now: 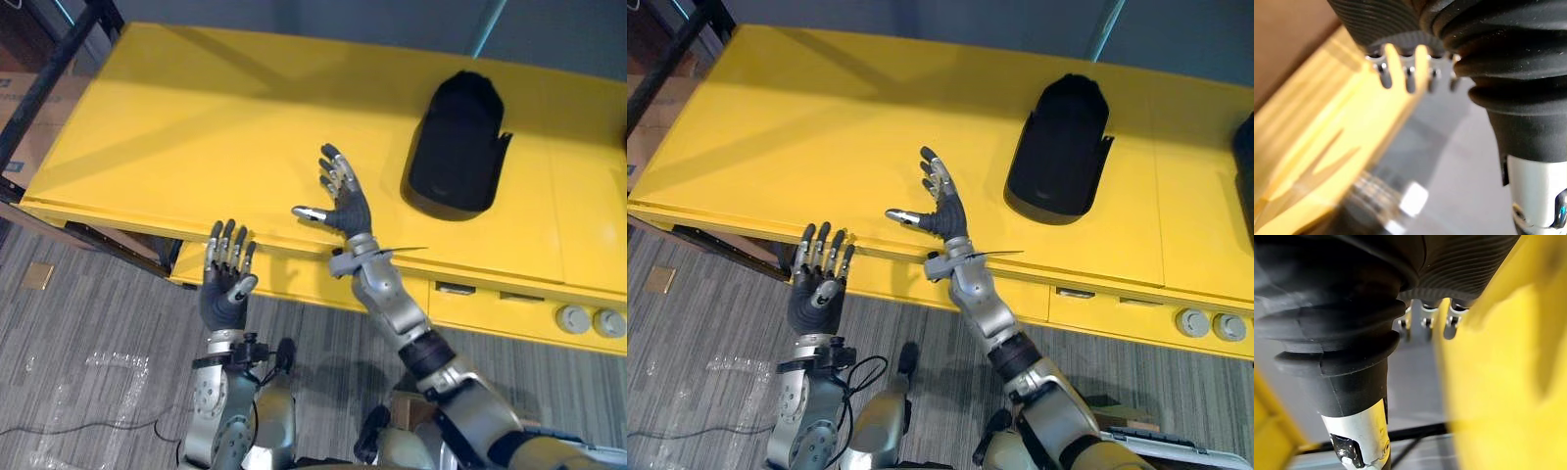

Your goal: Walk over and take plastic housings, then place them on the shelf

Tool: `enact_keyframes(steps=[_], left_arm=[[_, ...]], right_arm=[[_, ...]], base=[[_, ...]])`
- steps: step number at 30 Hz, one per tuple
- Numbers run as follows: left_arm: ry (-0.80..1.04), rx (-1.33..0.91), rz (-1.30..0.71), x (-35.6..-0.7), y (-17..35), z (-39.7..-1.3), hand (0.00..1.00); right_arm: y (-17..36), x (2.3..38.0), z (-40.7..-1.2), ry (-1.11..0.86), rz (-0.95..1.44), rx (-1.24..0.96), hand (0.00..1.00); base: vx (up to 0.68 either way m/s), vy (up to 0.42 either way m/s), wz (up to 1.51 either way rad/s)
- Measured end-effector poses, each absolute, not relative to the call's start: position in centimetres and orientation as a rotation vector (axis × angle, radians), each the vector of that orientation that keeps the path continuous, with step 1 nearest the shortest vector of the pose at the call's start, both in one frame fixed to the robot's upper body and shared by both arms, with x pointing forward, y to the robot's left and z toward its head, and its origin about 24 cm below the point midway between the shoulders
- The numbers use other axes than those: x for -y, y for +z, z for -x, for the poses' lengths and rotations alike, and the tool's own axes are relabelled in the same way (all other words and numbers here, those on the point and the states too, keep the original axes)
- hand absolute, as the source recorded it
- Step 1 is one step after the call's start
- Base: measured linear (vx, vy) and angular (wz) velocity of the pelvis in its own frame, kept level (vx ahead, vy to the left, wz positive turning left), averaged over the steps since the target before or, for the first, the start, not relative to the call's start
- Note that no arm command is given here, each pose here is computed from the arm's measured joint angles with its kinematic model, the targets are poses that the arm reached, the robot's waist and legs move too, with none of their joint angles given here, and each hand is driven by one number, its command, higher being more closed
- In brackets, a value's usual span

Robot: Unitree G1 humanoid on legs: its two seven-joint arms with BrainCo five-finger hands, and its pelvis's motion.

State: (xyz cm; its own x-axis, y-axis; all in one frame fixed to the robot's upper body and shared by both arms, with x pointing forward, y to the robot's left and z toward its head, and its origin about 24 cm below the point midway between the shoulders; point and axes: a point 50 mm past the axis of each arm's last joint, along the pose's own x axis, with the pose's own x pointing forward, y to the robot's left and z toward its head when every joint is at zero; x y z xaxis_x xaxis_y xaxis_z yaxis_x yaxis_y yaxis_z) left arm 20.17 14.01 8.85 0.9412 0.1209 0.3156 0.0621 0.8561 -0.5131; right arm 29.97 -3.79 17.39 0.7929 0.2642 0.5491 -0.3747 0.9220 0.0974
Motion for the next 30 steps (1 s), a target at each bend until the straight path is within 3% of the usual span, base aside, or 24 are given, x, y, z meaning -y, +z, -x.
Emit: enact_keyframes(steps=[2,7,11,15,21,30], left_arm=[[0.051,0.333,0.520,-14.3,8.4,-19.8,0.00],[0.062,0.364,0.463,-14.6,8.9,-19.8,0.00],[0.094,0.409,0.477,-15.2,9.6,-19.8,0.00],[0.096,0.447,0.447,-15.3,10.3,-19.9,0.00],[0.091,0.445,0.447,-15.2,10.5,-20.0,0.00],[0.086,0.424,0.441,-15.1,10.1,-19.9,0.00]], right_arm=[[18.9,4.6,-28.6,0.353,-0.250,0.639,0.00],[20.2,10.6,-25.6,0.226,-0.295,0.770,0.00],[19.2,14.5,-24.1,0.111,-0.208,0.759,0.00],[16.1,16.7,-22.6,0.067,-0.125,0.612,0.00],[12.9,16.3,-22.9,0.049,0.097,0.458,0.00],[6.6,13.9,-24.4,0.112,0.083,0.172,0.00]], base=[[0.00,0.025,-0.24],[-0.04,0.010,-0.25],[-0.04,0.018,-0.28],[0.01,-0.007,-0.21],[0.02,-0.011,-0.06],[-0.03,-0.002,0.03]])
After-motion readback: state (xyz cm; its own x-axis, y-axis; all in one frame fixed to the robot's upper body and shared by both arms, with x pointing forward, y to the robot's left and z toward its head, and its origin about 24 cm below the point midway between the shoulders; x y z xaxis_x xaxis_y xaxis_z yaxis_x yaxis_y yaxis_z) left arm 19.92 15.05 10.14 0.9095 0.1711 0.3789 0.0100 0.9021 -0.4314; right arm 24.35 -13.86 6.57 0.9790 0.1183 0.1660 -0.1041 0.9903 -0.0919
